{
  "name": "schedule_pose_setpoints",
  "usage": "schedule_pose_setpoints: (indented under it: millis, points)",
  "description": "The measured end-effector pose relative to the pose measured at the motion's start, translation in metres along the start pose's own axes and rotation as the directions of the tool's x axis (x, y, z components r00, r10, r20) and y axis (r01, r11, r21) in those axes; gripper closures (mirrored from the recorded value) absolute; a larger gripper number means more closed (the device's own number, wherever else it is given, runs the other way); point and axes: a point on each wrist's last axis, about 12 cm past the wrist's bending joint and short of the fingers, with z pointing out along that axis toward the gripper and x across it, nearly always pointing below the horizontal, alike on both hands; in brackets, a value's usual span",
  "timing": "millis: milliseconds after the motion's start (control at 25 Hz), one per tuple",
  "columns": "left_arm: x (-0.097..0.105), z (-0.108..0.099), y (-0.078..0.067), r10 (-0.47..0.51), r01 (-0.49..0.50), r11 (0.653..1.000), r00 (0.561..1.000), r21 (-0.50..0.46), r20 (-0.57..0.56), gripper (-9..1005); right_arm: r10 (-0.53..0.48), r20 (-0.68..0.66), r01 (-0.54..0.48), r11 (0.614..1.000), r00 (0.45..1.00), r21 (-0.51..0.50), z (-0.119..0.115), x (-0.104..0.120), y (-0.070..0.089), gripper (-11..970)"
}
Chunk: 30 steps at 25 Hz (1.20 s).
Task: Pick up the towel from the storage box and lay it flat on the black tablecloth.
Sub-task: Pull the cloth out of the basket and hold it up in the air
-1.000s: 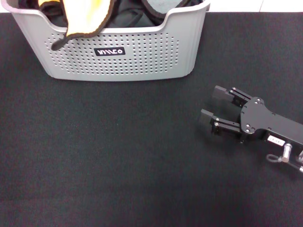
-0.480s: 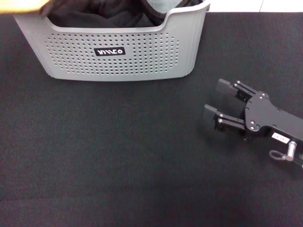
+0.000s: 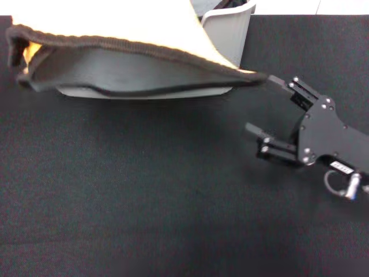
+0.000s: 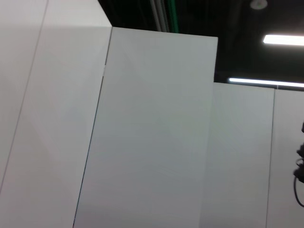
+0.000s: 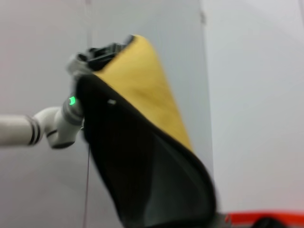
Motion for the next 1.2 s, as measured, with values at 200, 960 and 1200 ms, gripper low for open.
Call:
schedule_pose_setpoints:
  millis: [200, 960, 1200]
  points:
    - [0.005, -0.002, 0.001, -0.022, 0.022, 1.0, 1.0, -0.005, 0.011, 968, -0.339, -0.058, 0.343, 0.936, 0.939, 0.074, 0.017, 0.011, 0.011, 122]
    - [0.017, 0.01, 0.003, -0.071, 0.072, 0.997, 0.996, 0.03, -0.045, 966, -0.604, -0.114, 0.614, 0.776, 0.789, 0.141, 0.043, 0.006, 0.006, 154]
    - [0.018, 0.01, 0.002, -0.074, 0.075, 0.997, 0.996, 0.03, -0.045, 965, -0.611, -0.103, 0.619, 0.774, 0.785, 0.134, 0.047, 0.005, 0.004, 238]
